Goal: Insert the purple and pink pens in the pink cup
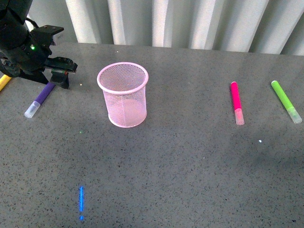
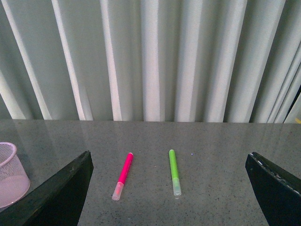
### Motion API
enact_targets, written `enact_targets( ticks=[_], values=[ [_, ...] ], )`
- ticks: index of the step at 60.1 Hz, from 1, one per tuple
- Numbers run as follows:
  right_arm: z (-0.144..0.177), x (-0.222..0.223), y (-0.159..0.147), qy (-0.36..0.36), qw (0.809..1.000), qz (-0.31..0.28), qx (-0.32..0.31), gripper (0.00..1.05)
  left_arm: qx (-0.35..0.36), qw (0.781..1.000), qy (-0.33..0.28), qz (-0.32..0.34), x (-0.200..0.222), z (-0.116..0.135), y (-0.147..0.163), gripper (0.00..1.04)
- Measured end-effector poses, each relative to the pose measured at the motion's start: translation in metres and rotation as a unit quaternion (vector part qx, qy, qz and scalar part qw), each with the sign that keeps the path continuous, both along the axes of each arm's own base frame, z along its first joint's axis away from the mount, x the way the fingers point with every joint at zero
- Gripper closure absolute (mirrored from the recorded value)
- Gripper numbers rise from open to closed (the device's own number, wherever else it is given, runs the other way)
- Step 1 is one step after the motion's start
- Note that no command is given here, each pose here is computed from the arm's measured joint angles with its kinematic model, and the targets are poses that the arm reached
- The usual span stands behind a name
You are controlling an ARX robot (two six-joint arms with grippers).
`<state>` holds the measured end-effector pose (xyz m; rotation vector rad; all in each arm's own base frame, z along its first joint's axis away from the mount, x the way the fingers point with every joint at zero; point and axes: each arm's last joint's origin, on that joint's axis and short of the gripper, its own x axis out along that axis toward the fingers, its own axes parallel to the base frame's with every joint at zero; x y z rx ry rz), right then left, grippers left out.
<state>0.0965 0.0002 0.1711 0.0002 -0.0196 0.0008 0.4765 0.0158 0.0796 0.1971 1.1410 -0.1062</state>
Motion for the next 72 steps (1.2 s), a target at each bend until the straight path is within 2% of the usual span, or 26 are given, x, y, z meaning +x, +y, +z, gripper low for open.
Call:
enact_targets(
  ticks=[14,16,20,36,44,50,54,66,72],
  values=[
    [0.000,0.000,0.000,0.000,1.000,0.000,0.000,0.07,0.007,1.000,0.007,-0.001,-0.002,-0.002,-0.003,0.76],
    [0.000,0.000,0.000,0.000,1.000,0.000,0.000,0.07,0.005,1.000,0.007,-0.001,-0.004,-0.003,-0.003,0.85],
    [0.000,0.000,0.000,0.000,1.000,0.000,0.000,0.07,0.005,1.000,0.005,-0.001,-0.005,-0.002,-0.003,0.91],
    [0.000,0.000,0.000,0.000,1.000,0.000,0.000,0.07,-0.016,1.000,-0.003,0.007,-0.014,0.000,0.007,0.92],
    [0.000,0.000,0.000,0.000,1.000,0.000,0.000,0.07,-0.044,0.998,-0.032,0.017,-0.021,0.001,0.009,0.92],
    [0.000,0.000,0.000,0.000,1.000,0.000,0.000,0.07,-0.041,0.996,-0.075,0.025,-0.027,0.004,0.010,0.93],
    [0.000,0.000,0.000,0.000,1.000,0.000,0.000,0.07,-0.019,0.991,-0.129,0.027,-0.031,0.012,0.011,0.93],
    [0.000,0.000,0.000,0.000,1.000,0.000,0.000,0.07,-0.042,0.971,-0.233,0.026,-0.038,0.053,0.005,0.93],
    [0.000,0.000,0.000,0.000,1.000,0.000,0.000,0.07,-0.065,0.950,-0.302,0.037,-0.047,0.075,-0.001,0.93]
  ],
)
